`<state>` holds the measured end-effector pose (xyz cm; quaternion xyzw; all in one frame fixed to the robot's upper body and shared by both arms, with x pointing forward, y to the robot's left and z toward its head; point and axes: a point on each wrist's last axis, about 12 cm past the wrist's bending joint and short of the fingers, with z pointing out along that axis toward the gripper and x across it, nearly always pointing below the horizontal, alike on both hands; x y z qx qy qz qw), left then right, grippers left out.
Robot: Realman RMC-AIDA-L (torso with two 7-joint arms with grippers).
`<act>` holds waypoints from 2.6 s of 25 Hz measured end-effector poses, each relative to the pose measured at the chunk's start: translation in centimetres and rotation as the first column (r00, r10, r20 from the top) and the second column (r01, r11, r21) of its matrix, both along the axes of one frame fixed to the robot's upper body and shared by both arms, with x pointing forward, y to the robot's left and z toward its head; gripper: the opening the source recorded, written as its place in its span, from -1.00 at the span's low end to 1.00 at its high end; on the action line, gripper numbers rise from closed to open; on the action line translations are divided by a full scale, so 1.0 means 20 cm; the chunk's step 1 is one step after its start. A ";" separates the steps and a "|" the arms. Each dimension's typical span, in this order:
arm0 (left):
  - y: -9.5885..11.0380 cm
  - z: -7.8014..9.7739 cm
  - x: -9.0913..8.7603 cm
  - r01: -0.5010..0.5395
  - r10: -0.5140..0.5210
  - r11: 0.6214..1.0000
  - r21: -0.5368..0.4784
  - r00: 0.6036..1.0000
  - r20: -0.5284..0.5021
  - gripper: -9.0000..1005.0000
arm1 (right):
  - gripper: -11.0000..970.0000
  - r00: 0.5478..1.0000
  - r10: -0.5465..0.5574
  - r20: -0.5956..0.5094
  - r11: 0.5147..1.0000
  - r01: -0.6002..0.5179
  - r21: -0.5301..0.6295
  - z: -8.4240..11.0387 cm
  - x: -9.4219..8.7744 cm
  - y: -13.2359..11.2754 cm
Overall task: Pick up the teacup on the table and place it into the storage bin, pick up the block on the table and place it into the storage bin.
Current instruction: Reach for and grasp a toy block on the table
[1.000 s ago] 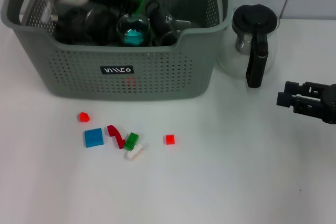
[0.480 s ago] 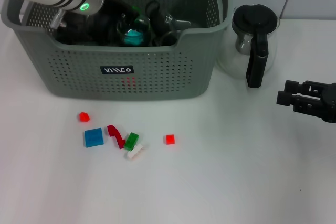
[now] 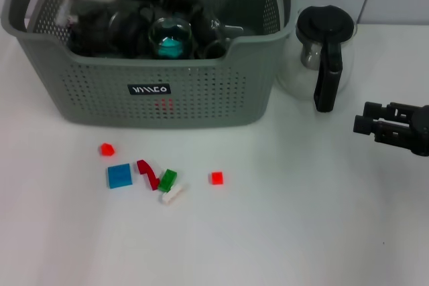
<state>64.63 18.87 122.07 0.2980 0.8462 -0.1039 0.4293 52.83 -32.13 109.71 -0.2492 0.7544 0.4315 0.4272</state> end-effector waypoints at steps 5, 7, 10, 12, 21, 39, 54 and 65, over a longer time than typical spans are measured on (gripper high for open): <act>0.11 0.15 -0.19 0.067 -0.065 0.987 -0.145 0.998 0.015 0.29 | 0.26 1.000 -0.004 -0.001 1.000 0.004 -0.002 0.00 0.00 0.00; 0.16 0.17 -0.27 0.085 -0.088 0.983 -0.163 0.996 -0.012 0.36 | 0.26 1.000 -0.004 -0.002 1.000 0.004 -0.001 0.00 0.00 0.00; 0.22 0.17 -0.37 0.114 -0.132 0.976 -0.186 0.987 -0.087 0.35 | 0.26 1.000 0.000 -0.001 1.000 0.000 -0.001 0.00 0.00 0.00; 0.24 0.14 -0.43 0.146 -0.175 0.970 -0.193 0.974 -0.142 0.35 | 0.26 1.000 0.002 0.000 1.000 -0.002 0.000 0.01 0.00 0.00; 0.32 -0.03 -0.59 0.323 -0.340 0.940 -0.109 0.901 -0.270 0.34 | 0.26 1.000 0.015 0.003 1.000 -0.015 0.001 0.02 0.02 0.02; 0.21 -0.34 -0.49 0.389 -0.270 0.903 0.184 0.845 -0.461 0.34 | 0.26 1.000 0.014 -0.004 1.000 -0.014 0.003 0.01 0.01 0.02; 0.16 -0.48 -0.37 0.389 -0.196 0.860 0.331 0.850 -0.489 0.34 | 0.26 1.000 0.010 -0.007 1.000 -0.010 0.005 0.00 0.00 0.01; 0.15 -0.52 -0.35 0.385 -0.173 0.847 0.368 0.852 -0.494 0.34 | 0.26 1.000 0.008 -0.008 1.000 -0.008 0.002 0.00 0.00 0.01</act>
